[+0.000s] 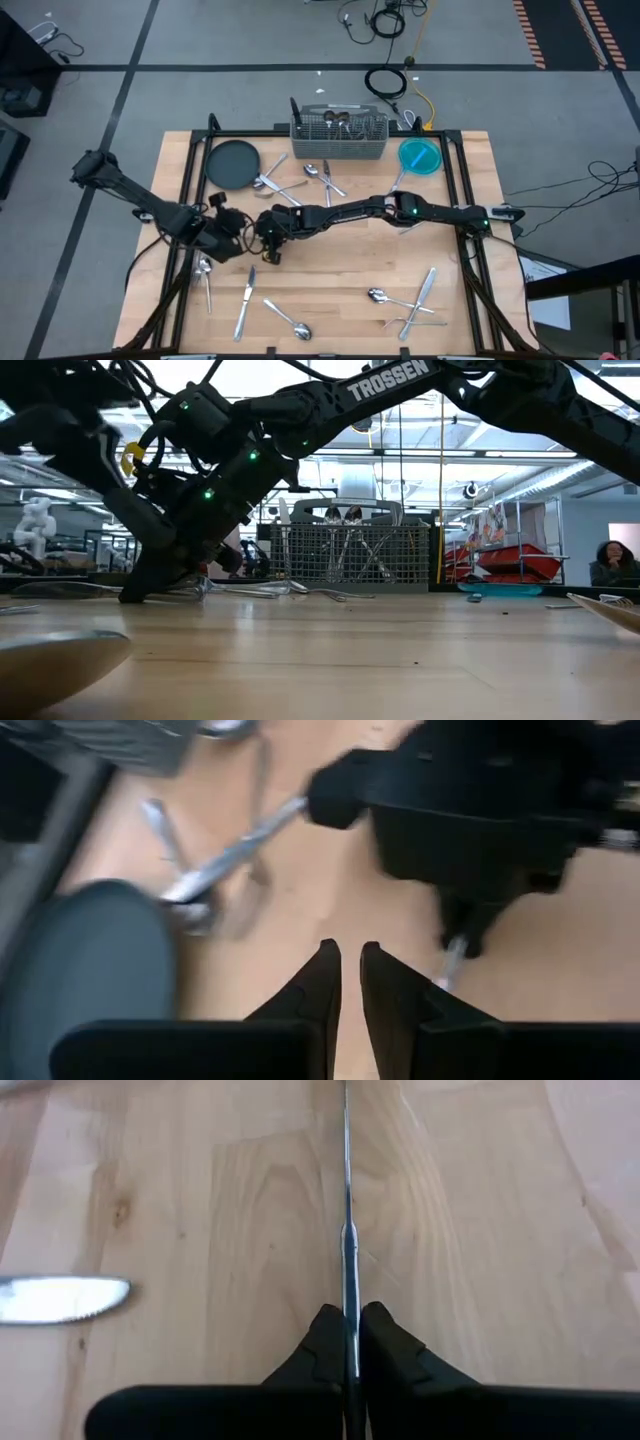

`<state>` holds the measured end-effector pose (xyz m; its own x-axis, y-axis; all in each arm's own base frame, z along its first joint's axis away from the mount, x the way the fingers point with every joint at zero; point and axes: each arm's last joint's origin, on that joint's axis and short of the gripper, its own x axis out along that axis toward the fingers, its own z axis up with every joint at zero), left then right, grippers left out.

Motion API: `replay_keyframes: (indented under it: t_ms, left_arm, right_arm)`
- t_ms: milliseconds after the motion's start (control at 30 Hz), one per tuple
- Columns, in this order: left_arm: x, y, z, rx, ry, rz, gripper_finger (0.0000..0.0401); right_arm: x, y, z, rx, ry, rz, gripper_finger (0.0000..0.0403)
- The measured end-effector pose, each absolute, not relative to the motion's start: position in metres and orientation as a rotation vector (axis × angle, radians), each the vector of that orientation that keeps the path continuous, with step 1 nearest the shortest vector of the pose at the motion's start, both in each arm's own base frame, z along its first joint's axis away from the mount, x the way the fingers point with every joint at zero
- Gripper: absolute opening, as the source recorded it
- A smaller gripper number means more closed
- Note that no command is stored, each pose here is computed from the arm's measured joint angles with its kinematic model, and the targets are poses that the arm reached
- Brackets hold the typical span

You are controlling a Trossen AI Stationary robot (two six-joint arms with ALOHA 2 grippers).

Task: Sort silverware
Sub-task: Put the knife into the silverware basket

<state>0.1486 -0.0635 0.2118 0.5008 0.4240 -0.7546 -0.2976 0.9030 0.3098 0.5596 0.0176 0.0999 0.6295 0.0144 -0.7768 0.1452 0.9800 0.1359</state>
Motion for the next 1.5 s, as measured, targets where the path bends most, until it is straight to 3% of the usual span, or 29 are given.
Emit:
replay_keyframes:
  t_ms: [467,833,1300,1500]
  left_arm:
    - [0.122,-0.047,0.246,0.080,0.803,0.483,0.0052]
    - [0.106,-0.035,0.266,-0.067,0.560,0.544,0.0052]
    - [0.106,-0.032,0.302,-0.070,0.241,0.507,0.0052]
    - [0.107,-0.033,0.311,-0.042,0.184,0.486,0.0052]
  right_arm:
    - [0.546,0.006,0.114,0.093,1.019,-0.055,0.0001]
    - [0.541,-0.037,0.150,0.093,0.953,-0.147,0.0001]
    - [0.508,-0.127,0.259,0.045,0.731,-0.313,0.0001]
    - [0.485,-0.141,0.314,-0.036,0.611,-0.330,0.0001]
